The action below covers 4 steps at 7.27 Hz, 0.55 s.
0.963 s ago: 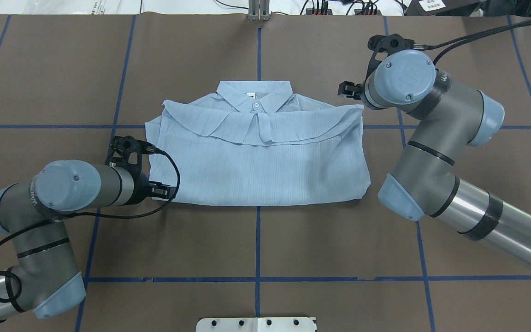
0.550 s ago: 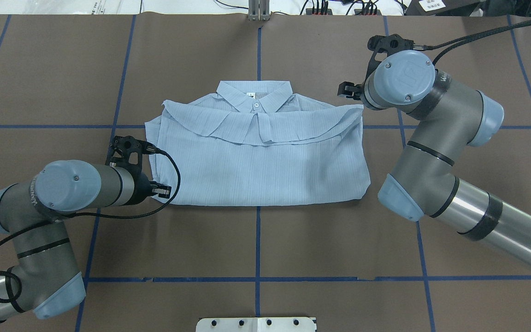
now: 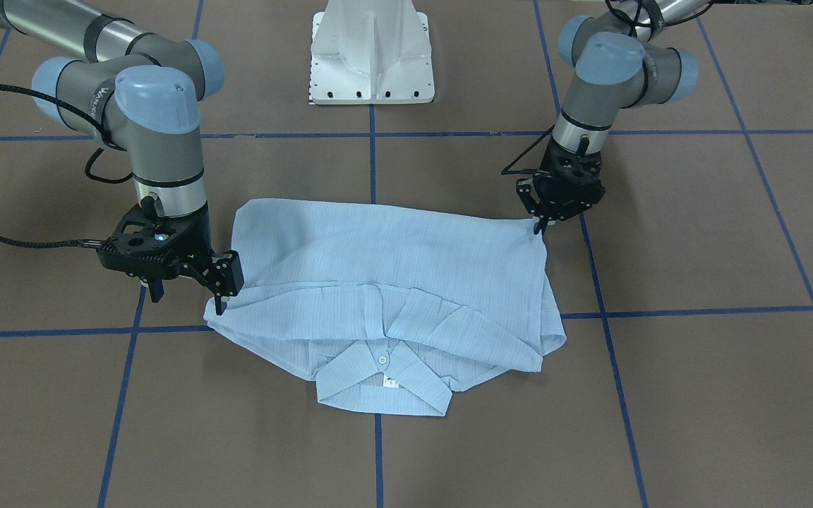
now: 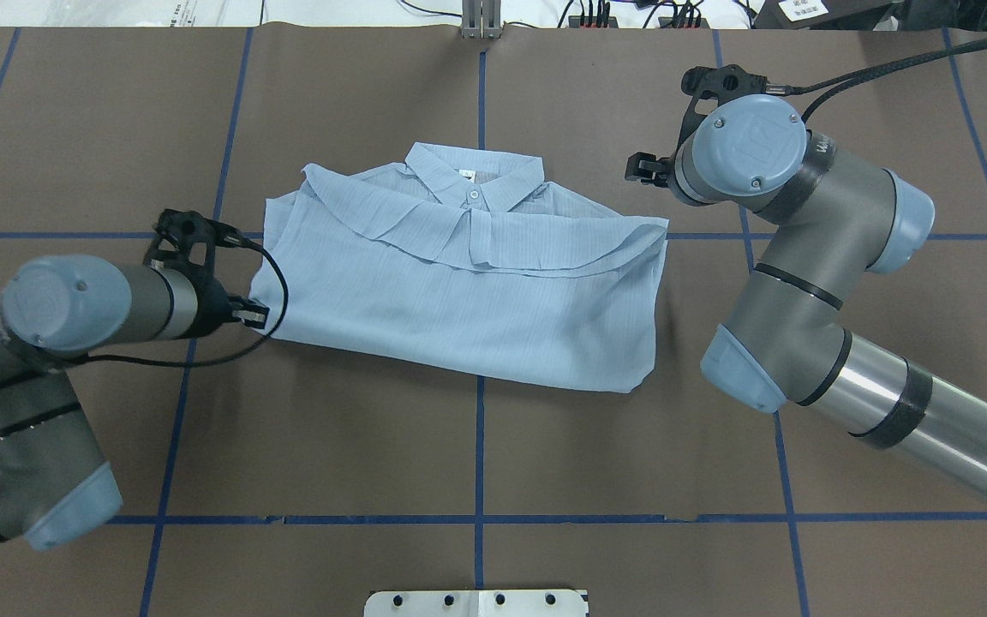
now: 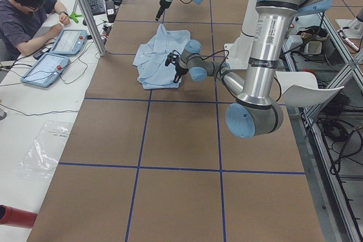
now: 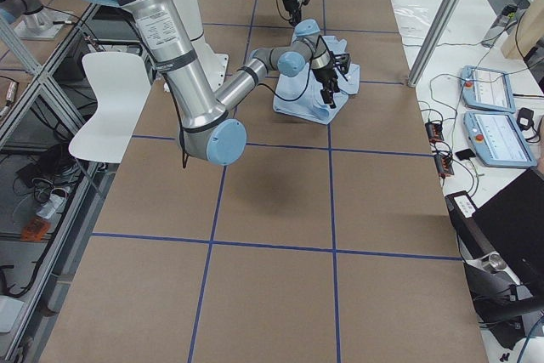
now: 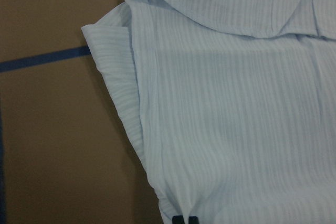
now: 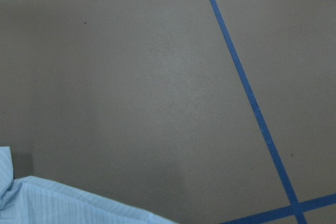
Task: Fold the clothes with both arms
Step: 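Drag the folded shirt with the left gripper away from the robot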
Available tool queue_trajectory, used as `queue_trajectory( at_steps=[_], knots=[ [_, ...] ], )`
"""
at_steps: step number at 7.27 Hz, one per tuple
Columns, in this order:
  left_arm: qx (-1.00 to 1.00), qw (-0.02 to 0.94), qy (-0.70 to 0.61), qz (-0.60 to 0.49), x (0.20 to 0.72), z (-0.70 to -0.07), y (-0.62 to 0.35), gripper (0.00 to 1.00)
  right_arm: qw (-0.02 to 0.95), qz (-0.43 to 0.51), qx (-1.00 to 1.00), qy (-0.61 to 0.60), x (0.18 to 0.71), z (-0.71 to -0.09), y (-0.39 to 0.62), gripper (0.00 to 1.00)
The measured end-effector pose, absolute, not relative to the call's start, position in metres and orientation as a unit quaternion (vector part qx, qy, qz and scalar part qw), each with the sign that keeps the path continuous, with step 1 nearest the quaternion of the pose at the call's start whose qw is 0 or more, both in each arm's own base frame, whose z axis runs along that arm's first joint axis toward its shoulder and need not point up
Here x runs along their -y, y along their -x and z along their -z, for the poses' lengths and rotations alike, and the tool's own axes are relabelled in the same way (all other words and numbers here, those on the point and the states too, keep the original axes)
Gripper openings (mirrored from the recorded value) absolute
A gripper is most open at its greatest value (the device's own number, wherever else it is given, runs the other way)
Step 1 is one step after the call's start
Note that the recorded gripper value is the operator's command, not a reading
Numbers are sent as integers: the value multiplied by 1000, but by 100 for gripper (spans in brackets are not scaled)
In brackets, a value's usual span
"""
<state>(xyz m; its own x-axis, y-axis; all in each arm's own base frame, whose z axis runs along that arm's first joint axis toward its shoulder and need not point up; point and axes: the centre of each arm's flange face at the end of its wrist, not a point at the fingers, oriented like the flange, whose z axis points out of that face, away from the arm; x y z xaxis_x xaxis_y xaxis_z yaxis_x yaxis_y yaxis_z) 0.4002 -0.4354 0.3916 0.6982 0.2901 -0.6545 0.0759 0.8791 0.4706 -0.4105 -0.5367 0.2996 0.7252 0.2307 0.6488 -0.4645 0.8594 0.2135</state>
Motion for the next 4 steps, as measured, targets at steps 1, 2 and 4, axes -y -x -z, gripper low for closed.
queue_trajectory(
  at_steps=[1,2,4],
  knots=[
    [-346,898,-262,-68,474,-412,-366,0,910,-190,319,-184,536,-298,412,100],
    [-308,906,-281,-74,519,-431,-335,0,910,-190,321,-184,534,-296,414,100],
    [-263,913,-304,-68,623,-445,-314,0,908,-188,325,-185,531,-292,417,100]
  ],
)
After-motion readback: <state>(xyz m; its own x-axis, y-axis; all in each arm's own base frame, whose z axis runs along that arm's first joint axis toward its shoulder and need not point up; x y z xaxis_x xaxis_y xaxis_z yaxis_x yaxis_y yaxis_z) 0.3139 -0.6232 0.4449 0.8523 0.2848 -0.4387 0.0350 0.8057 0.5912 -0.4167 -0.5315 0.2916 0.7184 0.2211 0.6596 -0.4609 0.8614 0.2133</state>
